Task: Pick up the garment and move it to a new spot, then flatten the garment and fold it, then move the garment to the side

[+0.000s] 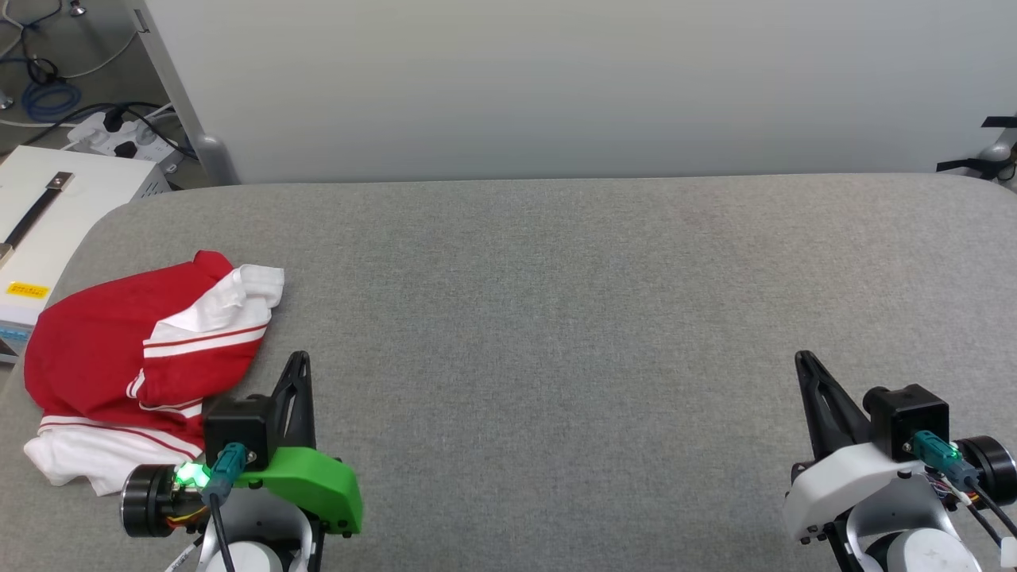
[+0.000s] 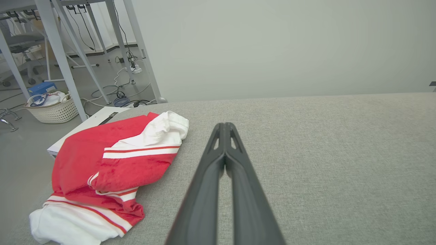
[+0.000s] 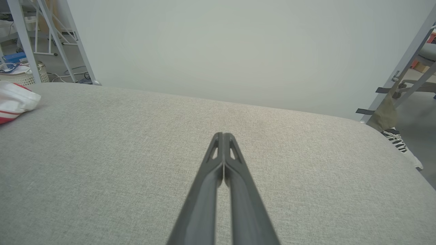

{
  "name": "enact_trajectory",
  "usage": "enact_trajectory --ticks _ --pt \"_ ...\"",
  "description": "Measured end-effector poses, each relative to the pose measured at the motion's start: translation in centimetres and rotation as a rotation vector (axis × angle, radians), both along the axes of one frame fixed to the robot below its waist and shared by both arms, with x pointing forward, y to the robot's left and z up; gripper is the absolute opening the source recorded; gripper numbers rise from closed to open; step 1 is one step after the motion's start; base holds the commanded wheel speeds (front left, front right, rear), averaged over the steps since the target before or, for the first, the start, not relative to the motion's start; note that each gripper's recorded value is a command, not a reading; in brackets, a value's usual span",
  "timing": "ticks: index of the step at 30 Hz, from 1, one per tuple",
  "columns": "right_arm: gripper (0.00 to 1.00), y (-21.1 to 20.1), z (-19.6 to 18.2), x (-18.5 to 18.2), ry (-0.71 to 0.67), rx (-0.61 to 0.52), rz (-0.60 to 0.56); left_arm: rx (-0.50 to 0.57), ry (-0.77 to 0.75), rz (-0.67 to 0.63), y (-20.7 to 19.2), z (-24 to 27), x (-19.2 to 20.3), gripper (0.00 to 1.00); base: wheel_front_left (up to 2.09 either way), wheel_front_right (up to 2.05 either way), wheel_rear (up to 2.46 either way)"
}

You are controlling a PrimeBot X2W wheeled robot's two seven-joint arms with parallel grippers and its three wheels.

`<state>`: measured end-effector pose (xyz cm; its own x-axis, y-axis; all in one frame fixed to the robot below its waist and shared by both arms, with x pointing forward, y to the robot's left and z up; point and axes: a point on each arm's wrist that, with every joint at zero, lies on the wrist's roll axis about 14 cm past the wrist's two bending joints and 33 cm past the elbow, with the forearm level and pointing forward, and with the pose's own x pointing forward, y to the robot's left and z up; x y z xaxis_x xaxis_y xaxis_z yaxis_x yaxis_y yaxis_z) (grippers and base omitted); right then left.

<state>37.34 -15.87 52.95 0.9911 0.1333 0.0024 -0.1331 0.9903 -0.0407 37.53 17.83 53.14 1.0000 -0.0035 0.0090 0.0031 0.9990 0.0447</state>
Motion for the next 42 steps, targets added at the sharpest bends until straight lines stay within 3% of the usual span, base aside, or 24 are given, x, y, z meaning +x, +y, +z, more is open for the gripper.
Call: enact_trajectory --ticks 20,21,42 --pt "0.0 0.0 0.0 0.0 0.0 0.0 0.0 0.0 0.0 0.0 -0.01 0.0 0.0 0.0 0.0 0.0 0.0" --pt "1.0 0.0 0.0 0.0 0.0 0.001 0.0 0.0 0.0 0.0 0.0 0.0 0.0 1.0 0.0 0.0 0.0" --pt "1.0 -0.33 -0.36 -0.01 -0.002 0.026 -0.01 -0.027 -0.003 -0.004 -0.08 -0.39 0.01 1.0 0.0 0.0 0.0"
